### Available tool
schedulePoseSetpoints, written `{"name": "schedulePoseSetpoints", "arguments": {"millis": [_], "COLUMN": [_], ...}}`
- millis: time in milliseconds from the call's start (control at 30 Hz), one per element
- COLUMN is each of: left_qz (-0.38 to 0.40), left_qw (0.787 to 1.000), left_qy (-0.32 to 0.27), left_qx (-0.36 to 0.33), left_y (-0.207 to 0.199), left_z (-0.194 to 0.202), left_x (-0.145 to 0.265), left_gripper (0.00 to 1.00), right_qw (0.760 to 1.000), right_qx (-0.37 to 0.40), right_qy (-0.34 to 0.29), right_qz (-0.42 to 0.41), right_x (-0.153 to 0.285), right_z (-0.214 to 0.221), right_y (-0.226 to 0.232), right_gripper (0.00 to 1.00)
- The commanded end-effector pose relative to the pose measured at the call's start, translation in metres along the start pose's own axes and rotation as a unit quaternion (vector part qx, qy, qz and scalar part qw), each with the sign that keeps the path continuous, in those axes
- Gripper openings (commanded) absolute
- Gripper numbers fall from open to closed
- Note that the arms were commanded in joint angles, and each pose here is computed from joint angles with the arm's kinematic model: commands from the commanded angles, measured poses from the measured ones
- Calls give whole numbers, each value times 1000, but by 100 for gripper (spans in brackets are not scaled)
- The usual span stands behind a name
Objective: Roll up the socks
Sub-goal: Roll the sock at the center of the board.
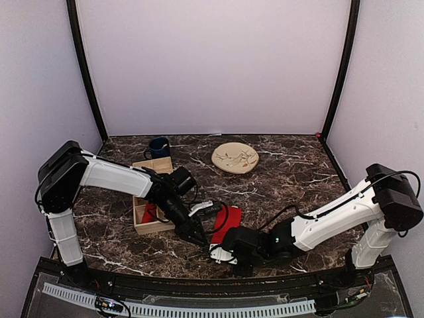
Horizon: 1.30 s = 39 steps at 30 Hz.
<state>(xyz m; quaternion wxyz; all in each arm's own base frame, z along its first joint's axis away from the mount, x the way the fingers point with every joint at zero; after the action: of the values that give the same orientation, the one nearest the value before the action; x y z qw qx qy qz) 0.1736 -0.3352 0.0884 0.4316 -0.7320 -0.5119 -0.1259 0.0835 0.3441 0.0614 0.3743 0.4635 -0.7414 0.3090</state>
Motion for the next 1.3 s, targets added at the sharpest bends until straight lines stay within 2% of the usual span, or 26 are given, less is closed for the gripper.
{"name": "schedulePoseSetpoints", "arguments": {"millis": [0,300,800,1033,1267], "left_qz": [-54,-152,-255,-276,-281], "left_qw": [998,986,956,937,929], "left_qy": [-35,-70,-135,-175,-147], "left_qx": [-16,-28,-53,-127,-191], "left_y": [1,8,4,-25,-47], "left_z": [-9,-3,7,2,2], "left_x": [13,24,45,50,28], "left_gripper": [38,37,36,36,37], "right_qw": [999,990,968,950,929], "right_qx": [-19,-64,-140,-177,-218], "right_qy": [11,40,83,109,127], "right_qz": [-38,-115,-192,-232,-271], "right_x": [0,1,-9,-14,-17], "right_z": [-7,-9,-3,-2,3], "right_y": [-1,-2,-18,-25,-34], "right_gripper": [0,0,0,0,0]}}
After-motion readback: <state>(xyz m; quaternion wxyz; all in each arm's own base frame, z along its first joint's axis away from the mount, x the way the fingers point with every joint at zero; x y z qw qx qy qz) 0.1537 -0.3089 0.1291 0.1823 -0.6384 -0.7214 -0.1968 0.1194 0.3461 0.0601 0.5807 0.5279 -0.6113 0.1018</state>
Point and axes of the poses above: each gripper's point midway between its finger pads, its own x axis back along the fingers, its own y axis along the line the jaws close on, z = x × y, the point moved 5 cm from there along x, back along the fingers, and after that the axes turned 15 degrees about -x, right-handed, at the moved point
